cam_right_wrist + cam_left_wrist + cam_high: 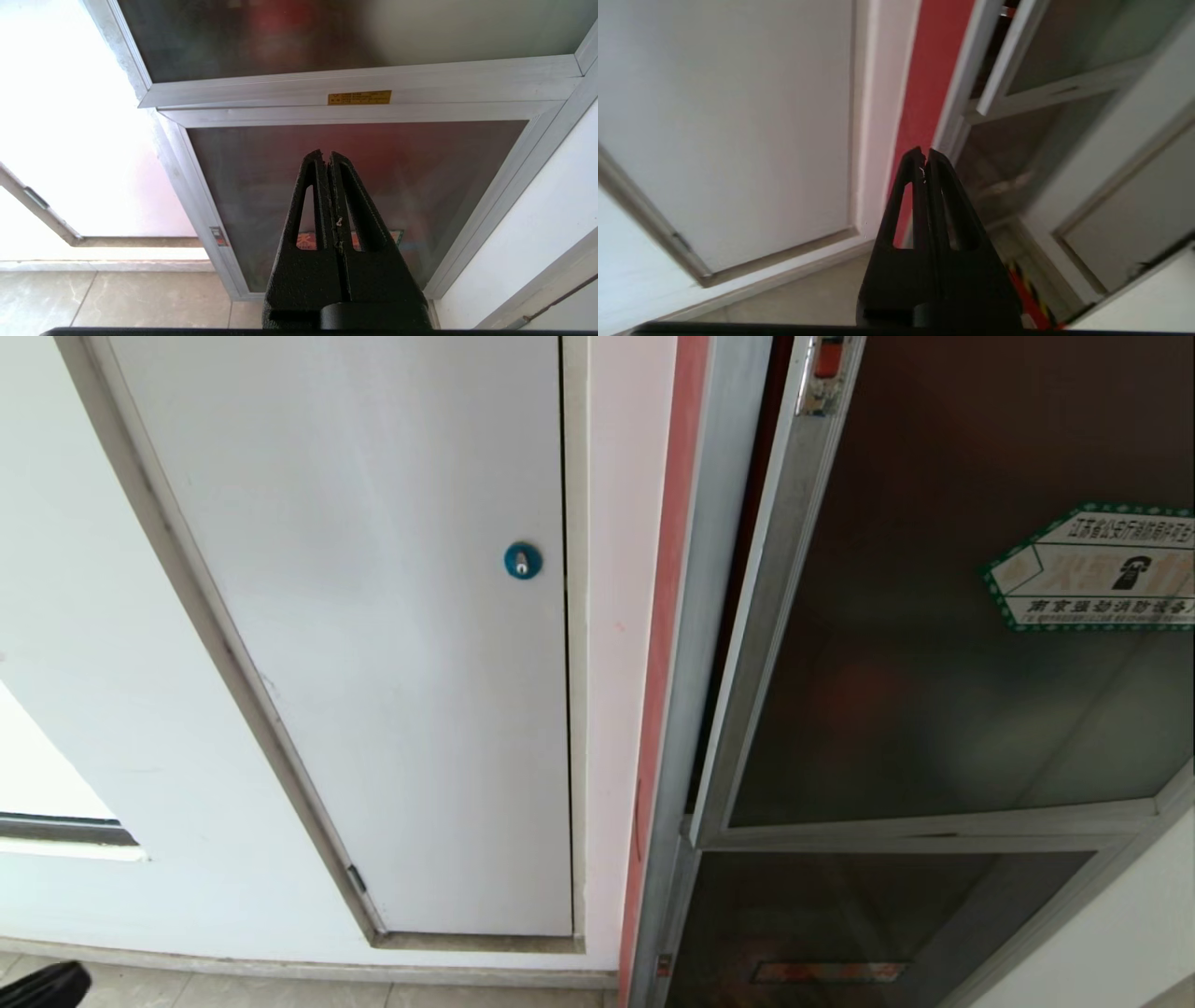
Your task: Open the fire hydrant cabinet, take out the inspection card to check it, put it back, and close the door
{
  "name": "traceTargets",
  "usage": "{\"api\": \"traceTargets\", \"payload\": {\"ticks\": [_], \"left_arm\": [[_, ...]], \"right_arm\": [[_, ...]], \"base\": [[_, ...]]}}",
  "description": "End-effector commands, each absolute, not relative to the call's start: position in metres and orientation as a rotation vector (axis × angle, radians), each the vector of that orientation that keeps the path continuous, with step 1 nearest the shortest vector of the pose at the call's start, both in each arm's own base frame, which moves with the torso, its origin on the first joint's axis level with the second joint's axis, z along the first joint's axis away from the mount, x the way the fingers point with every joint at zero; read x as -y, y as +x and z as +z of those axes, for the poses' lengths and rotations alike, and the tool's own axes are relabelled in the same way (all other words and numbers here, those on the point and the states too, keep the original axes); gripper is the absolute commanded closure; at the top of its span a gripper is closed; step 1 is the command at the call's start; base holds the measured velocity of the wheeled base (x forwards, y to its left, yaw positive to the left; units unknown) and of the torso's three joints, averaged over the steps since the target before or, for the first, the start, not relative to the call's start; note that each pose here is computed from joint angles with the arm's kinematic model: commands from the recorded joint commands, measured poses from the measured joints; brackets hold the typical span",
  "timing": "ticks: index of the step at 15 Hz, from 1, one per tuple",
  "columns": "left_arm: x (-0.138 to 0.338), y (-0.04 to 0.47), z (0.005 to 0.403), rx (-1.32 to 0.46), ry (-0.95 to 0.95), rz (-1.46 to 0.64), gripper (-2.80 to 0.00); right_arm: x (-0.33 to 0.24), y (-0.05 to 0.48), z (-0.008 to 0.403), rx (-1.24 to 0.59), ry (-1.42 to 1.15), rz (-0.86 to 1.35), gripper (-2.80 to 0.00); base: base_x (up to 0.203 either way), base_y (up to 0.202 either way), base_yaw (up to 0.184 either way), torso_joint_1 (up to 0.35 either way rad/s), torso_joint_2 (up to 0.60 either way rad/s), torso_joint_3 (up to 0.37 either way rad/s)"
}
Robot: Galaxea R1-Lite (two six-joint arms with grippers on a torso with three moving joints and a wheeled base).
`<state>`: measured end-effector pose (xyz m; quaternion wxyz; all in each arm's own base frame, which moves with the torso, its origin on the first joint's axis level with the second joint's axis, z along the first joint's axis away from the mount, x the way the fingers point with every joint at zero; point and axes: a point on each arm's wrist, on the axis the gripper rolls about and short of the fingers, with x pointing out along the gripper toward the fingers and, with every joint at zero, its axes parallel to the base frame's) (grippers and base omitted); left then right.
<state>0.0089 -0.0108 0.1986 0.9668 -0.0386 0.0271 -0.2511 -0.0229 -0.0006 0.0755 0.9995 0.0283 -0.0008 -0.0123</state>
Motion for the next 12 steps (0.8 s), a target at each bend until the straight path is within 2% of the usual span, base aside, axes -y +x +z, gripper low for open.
{"api": "traceTargets", "payload": {"ticks": [1, 7, 12], "left_arm": [[0.015, 0.057, 0.211, -0.219, -0.128, -0.601, 0.0], [0.055, 0.152, 0.245, -0.294, -0.17, -0.87, 0.0], [0.098, 0.197, 0.257, -0.323, -0.159, -1.013, 0.0]], "right_arm": [[0.001, -0.023, 0.075, 0.001, 0.057, -0.025, 0.0], [0.001, -0.023, 0.076, -0.001, 0.057, -0.025, 0.0], [0.001, -0.023, 0.075, 0.0, 0.057, -0.025, 0.0]], "base": [[0.0, 0.0, 0.0, 0.0, 0.0, 0.0], [0.0, 0.0, 0.0, 0.0, 0.0, 0.0], [0.0, 0.0, 0.0, 0.0, 0.0, 0.0]]}}
